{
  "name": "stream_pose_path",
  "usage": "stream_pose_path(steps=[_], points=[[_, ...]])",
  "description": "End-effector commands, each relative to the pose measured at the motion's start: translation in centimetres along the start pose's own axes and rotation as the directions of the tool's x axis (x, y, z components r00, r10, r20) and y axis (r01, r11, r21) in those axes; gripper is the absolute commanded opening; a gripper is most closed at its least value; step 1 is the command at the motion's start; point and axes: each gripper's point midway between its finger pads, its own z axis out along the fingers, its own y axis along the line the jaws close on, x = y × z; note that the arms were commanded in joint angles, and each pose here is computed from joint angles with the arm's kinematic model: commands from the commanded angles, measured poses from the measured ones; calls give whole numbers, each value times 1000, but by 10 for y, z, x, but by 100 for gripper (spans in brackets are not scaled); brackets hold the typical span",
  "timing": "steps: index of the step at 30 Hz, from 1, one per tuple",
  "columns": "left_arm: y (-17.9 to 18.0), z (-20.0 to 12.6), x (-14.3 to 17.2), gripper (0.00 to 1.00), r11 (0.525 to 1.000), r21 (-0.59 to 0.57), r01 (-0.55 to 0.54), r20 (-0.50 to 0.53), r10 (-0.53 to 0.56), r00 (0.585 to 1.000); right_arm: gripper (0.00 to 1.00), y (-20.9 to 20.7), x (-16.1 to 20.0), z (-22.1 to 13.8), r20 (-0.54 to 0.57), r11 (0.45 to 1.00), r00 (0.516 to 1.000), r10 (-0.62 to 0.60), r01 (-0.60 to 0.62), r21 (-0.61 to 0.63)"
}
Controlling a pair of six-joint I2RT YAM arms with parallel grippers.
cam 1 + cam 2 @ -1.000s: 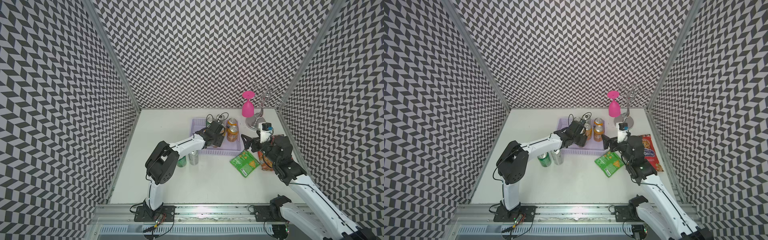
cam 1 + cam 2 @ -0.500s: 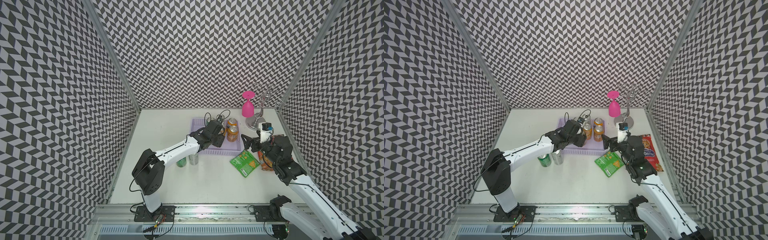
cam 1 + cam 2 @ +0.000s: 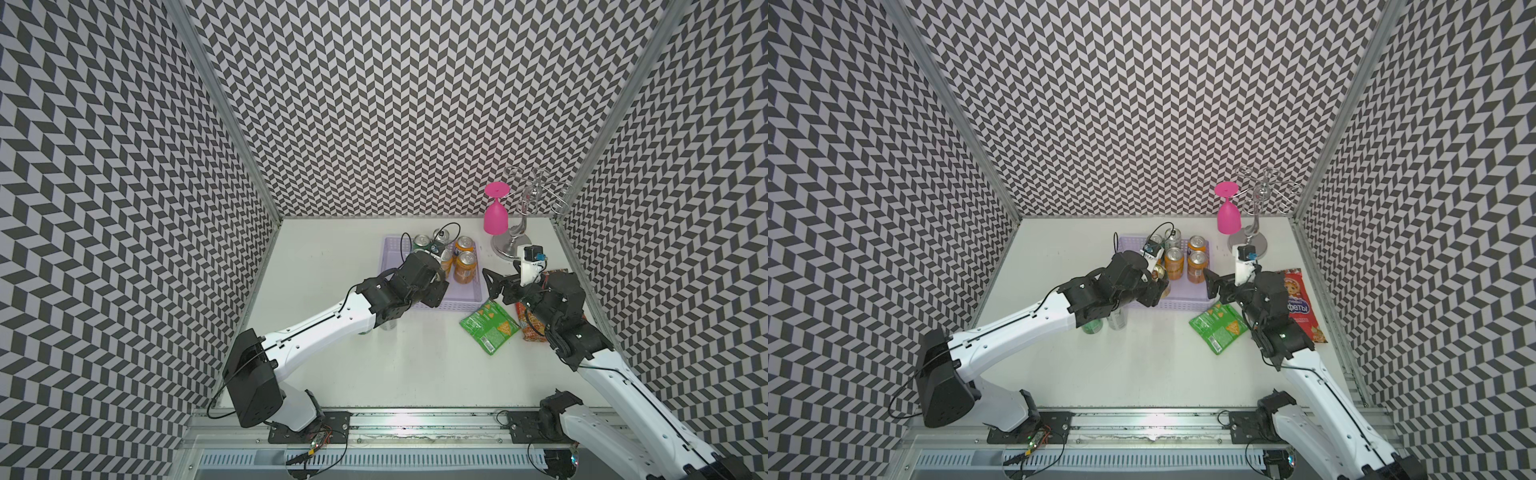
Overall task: Take out the drinks from the basket
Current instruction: Place the drink at the center of the board.
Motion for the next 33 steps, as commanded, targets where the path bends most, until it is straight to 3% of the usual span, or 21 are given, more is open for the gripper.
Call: stream_pose_path(steps=[1, 13, 33], points=[[0, -26, -19, 53, 999, -13, 30, 87, -29, 996, 100, -3, -7, -4, 40, 1000, 999, -3, 2, 12], [10, -36, 19, 53, 995, -71, 67, 61, -63, 996, 100, -2, -8, -4, 43, 1000, 999, -4, 4, 7], [18, 11, 68, 53, 984, -162, 73, 17, -71, 997, 100, -2, -7, -3, 40, 1000, 999, -5, 5, 6]])
